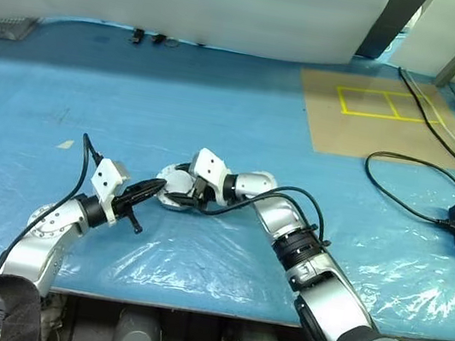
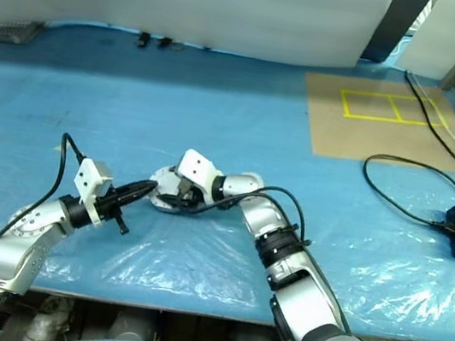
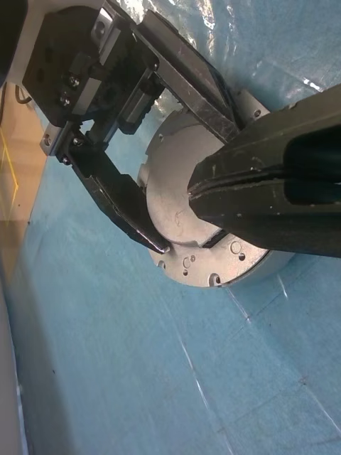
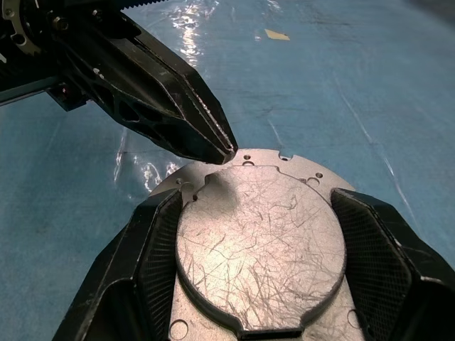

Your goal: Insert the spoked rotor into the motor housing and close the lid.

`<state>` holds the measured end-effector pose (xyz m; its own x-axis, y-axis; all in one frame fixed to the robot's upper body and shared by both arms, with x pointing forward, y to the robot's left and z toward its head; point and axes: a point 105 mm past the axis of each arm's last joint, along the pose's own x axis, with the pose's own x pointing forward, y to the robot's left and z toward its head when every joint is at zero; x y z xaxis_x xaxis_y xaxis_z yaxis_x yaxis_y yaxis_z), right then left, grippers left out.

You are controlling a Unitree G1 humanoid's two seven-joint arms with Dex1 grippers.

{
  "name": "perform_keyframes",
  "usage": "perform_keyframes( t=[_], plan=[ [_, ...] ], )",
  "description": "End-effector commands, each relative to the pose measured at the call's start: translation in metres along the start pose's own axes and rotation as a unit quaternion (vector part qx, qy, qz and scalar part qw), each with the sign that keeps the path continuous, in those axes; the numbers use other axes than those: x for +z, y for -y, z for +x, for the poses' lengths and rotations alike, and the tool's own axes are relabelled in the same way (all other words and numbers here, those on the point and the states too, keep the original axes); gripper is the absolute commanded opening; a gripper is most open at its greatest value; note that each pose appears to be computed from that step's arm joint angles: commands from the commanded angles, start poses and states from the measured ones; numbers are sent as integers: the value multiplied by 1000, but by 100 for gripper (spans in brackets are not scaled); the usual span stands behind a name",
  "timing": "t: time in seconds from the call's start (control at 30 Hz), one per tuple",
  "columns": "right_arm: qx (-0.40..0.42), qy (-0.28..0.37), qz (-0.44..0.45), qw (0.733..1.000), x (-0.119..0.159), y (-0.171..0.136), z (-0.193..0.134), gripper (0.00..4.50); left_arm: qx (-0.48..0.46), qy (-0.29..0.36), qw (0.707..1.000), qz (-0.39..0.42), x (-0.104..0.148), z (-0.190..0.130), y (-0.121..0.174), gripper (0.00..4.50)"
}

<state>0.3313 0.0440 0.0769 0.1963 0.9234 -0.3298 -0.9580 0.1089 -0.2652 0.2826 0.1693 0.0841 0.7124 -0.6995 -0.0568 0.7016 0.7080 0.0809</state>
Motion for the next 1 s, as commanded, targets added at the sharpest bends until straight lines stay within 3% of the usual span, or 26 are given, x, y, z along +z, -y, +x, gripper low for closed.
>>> perform_keyframes(
  t=[0.03, 0.27, 0.63, 1.0],
  plan=[
    [10, -106, 37, 994, -62, -16, -7, 297, -4, 7, 1000, 15, 6, 0, -1, 0],
    [13, -106, 32, 994, -65, -14, -10, 297, -6, 7, 1000, 15, 6, 2, -1, 0],
    [63, -26, 84, 994, -33, -18, 3, 297, -6, 4, 1000, 14, 4, 1, 0, 0],
    [106, -55, 3, 993, -40, -28, 10, 297, -2, 2, 1000, 11, 3, -1, 2, 0]
  ],
)
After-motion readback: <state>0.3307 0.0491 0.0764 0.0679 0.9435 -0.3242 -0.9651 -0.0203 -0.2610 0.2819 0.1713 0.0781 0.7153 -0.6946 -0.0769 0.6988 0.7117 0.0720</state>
